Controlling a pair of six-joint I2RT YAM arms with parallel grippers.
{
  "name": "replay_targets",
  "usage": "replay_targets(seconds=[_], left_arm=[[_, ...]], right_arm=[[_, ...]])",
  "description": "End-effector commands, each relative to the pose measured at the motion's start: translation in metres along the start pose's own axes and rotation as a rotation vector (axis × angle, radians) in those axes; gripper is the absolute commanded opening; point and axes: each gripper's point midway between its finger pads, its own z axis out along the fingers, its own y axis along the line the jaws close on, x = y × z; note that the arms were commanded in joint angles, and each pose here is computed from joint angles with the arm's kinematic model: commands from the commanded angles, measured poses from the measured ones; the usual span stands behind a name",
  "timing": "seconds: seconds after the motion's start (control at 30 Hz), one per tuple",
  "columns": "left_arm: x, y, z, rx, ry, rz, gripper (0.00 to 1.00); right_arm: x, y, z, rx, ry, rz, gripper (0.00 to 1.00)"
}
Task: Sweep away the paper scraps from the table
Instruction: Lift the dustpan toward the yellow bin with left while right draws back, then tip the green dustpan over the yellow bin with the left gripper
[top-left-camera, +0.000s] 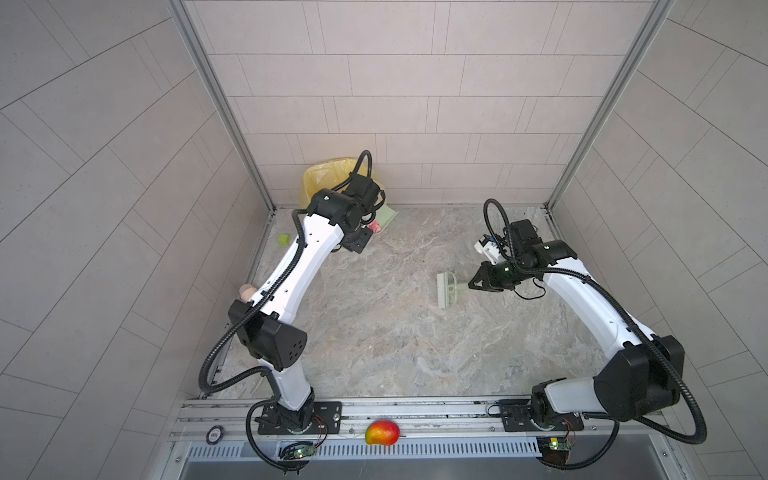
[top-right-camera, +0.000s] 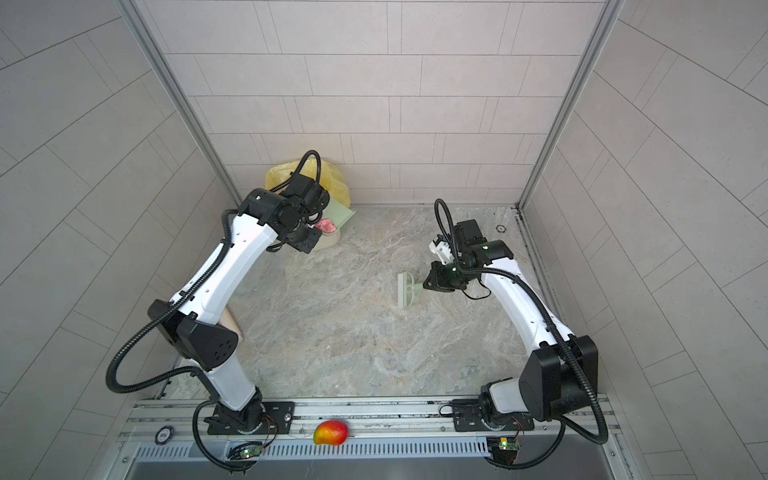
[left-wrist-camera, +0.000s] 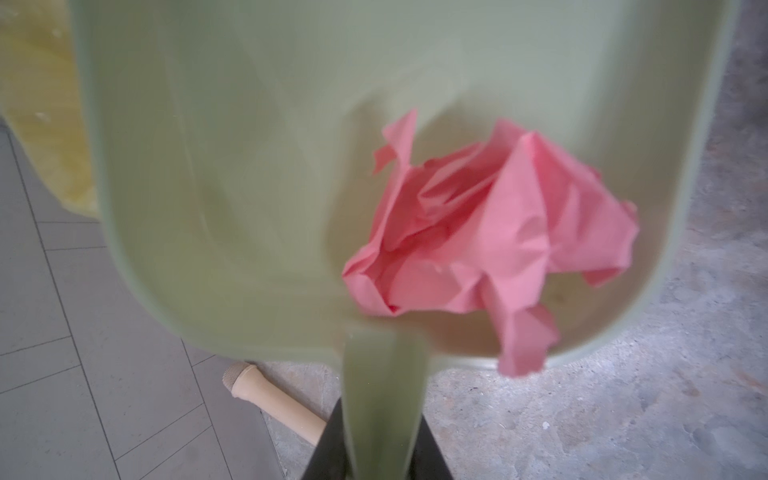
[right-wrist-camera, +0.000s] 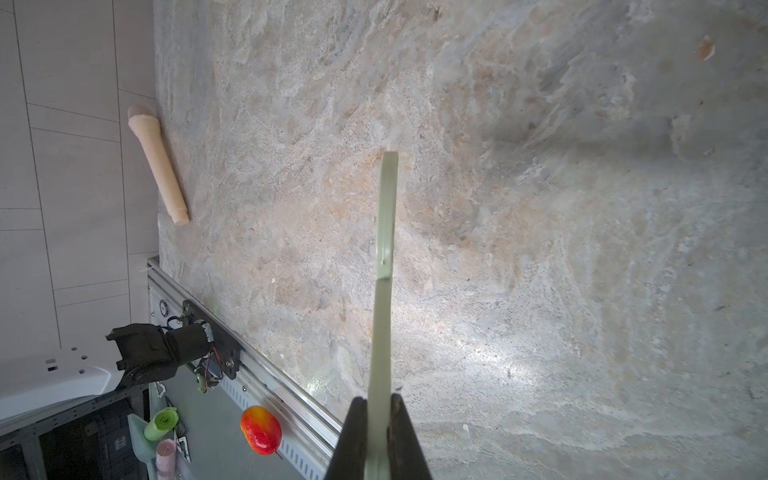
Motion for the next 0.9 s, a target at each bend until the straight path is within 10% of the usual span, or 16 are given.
replay_targets(seconds=[0.0,0.87], left_arm=[[0.005,0.033,-0.023,-0.055,-0.038,-0.054,0.00],[0.001,0.190,0.007,-0.398,0.062,-0.195,0.00]], right_arm=[[-0.001,0.008,-0.009,-0.034,-0.028,-0.027,0.00],[0.005,0.002,-0.022,-0.009,0.054,-0.025,0.00]])
